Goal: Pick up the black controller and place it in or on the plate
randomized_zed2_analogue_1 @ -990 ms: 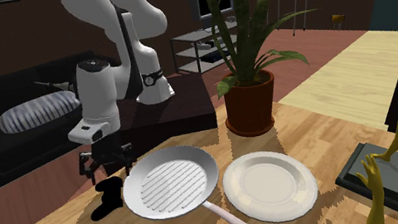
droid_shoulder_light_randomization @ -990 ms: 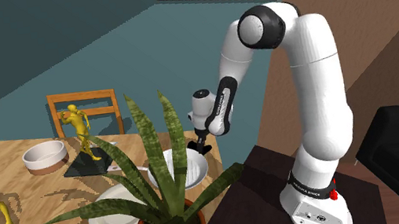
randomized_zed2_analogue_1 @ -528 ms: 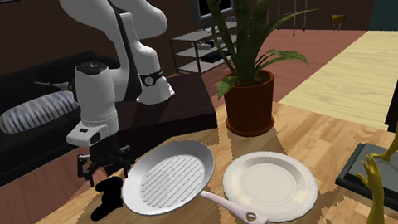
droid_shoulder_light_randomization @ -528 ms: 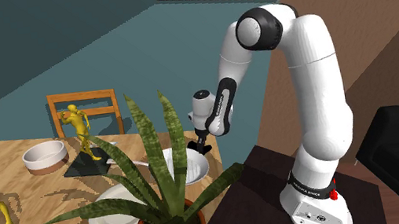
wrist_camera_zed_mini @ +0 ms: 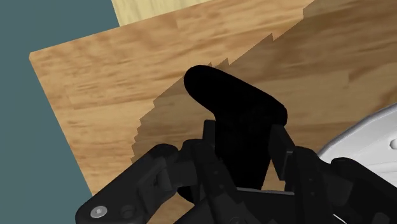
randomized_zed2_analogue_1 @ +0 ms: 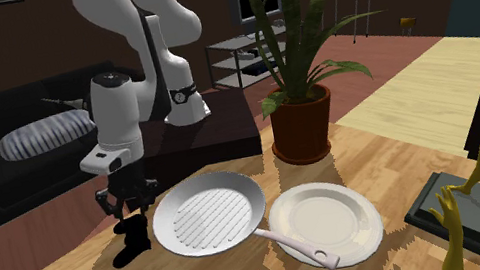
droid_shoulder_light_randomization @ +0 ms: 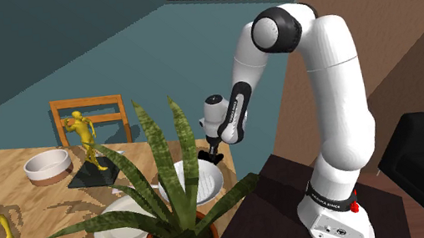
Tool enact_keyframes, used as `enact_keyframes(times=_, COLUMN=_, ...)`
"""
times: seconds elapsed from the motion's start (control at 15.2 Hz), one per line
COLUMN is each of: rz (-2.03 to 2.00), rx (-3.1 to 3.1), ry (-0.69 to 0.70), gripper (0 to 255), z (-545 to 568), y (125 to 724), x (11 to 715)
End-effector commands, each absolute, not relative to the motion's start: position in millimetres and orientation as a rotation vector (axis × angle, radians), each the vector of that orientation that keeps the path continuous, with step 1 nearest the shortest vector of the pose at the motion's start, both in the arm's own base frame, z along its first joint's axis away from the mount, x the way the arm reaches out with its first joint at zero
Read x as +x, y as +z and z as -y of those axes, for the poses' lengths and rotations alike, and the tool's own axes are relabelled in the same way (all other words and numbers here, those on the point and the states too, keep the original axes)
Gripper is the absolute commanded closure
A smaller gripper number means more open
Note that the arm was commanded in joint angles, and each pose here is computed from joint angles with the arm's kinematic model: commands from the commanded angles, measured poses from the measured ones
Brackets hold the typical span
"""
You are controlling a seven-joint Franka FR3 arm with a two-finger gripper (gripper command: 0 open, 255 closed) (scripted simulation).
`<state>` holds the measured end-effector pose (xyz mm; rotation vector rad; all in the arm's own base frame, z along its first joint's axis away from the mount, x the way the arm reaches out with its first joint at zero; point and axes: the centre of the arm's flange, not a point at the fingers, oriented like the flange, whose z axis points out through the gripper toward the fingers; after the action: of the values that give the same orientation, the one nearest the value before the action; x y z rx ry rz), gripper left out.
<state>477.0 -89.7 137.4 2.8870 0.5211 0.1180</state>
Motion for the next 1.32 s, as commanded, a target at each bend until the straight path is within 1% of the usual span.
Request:
enact_keyframes(times=0.0, rz=-0.526, rx=2.891, ry=0.097, gripper=255, z=89.0, y=131.6, x=473.0)
enact_keyframes(times=0.13, rz=-0.526, rx=2.891, ry=0.097, gripper=255, z=88.5, y=130.2, x=473.8)
enact_keyframes(times=0.59, rz=-0.526, rx=2.891, ry=0.097, gripper=255, z=88.5, y=167.1, x=473.8)
enact_keyframes(times=0.66, rz=-0.524, rx=2.891, ry=0.099, gripper=255, z=88.4, y=161.7, x=474.4)
enact_keyframes(times=0.73, rz=-0.524, rx=2.891, ry=0.099, gripper=0, z=88.4, y=161.7, x=474.4)
enact_keyframes(times=0.79, rz=-0.956, rx=2.956, ry=0.296, gripper=0, z=130.3, y=156.2, x=452.2)
enact_keyframes(times=0.86, rz=-0.535, rx=2.979, ry=0.142, gripper=0, z=77.3, y=152.0, x=466.4)
enact_keyframes(times=0.92, rz=-0.535, rx=2.979, ry=0.142, gripper=0, z=77.3, y=152.0, x=466.4)
enact_keyframes(times=1.12, rz=-1.313, rx=2.956, ry=0.463, gripper=0, z=165.0, y=145.4, x=443.5)
enact_keyframes(times=1.25, rz=-1.341, rx=2.95, ry=0.475, gripper=0, z=166.9, y=139.7, x=444.6)
